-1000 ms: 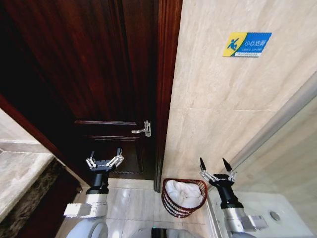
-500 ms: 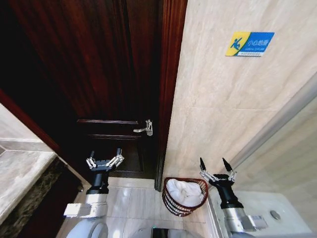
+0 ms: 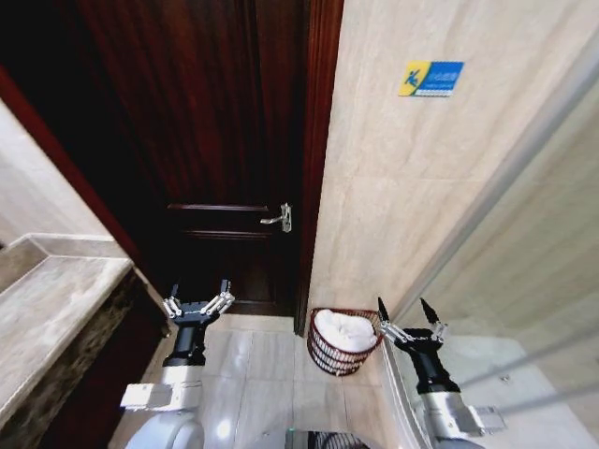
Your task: Discard the used towel into the hamper.
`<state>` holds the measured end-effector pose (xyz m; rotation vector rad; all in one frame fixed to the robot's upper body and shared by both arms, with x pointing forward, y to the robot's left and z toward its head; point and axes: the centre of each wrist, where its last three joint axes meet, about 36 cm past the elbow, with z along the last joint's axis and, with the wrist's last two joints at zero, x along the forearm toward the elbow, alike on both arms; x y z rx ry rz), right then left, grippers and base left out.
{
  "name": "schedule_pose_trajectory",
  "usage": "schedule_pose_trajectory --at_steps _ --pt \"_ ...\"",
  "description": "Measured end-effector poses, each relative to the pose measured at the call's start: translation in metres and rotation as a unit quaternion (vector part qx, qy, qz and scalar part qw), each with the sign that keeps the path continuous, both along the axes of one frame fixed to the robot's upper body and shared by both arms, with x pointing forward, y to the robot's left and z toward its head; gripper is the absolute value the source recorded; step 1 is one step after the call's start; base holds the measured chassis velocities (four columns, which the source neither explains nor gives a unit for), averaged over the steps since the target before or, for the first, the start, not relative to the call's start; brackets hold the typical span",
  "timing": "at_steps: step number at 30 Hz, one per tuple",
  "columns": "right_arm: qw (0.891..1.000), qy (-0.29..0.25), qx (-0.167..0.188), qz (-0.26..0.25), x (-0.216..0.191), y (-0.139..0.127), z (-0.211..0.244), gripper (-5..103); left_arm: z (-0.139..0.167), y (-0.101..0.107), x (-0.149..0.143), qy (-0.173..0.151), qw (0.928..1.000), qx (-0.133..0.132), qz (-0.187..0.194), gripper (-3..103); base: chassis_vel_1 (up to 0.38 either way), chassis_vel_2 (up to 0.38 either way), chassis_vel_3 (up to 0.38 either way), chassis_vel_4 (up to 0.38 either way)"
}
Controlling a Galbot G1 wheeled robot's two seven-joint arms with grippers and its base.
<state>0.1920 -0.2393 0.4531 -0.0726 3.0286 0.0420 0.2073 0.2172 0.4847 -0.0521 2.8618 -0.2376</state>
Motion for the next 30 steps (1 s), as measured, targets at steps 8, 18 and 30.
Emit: schedule_pose_trajectory --at_steps 8,18,30 --pt "1.000 0.000 0.000 0.000 0.0000 0.0000 0.0000 100 0.0000 0.0000 0.0000 0.000 1.0000 0.000 0.000 100 0.350 -0.358 -0.349 0.354" --pt "1.000 0.000 0.000 0.000 0.0000 0.0000 0.0000 100 0.0000 0.0000 0.0000 0.000 1.0000 0.000 0.000 100 0.362 -0.347 -0.353 0.342" --pt "1.000 0.000 0.000 0.000 -0.0001 0.0000 0.0000 100 0.0000 0.0000 -0.0001 0.000 1.0000 0.000 0.000 100 0.295 -0.313 -0.314 0.310"
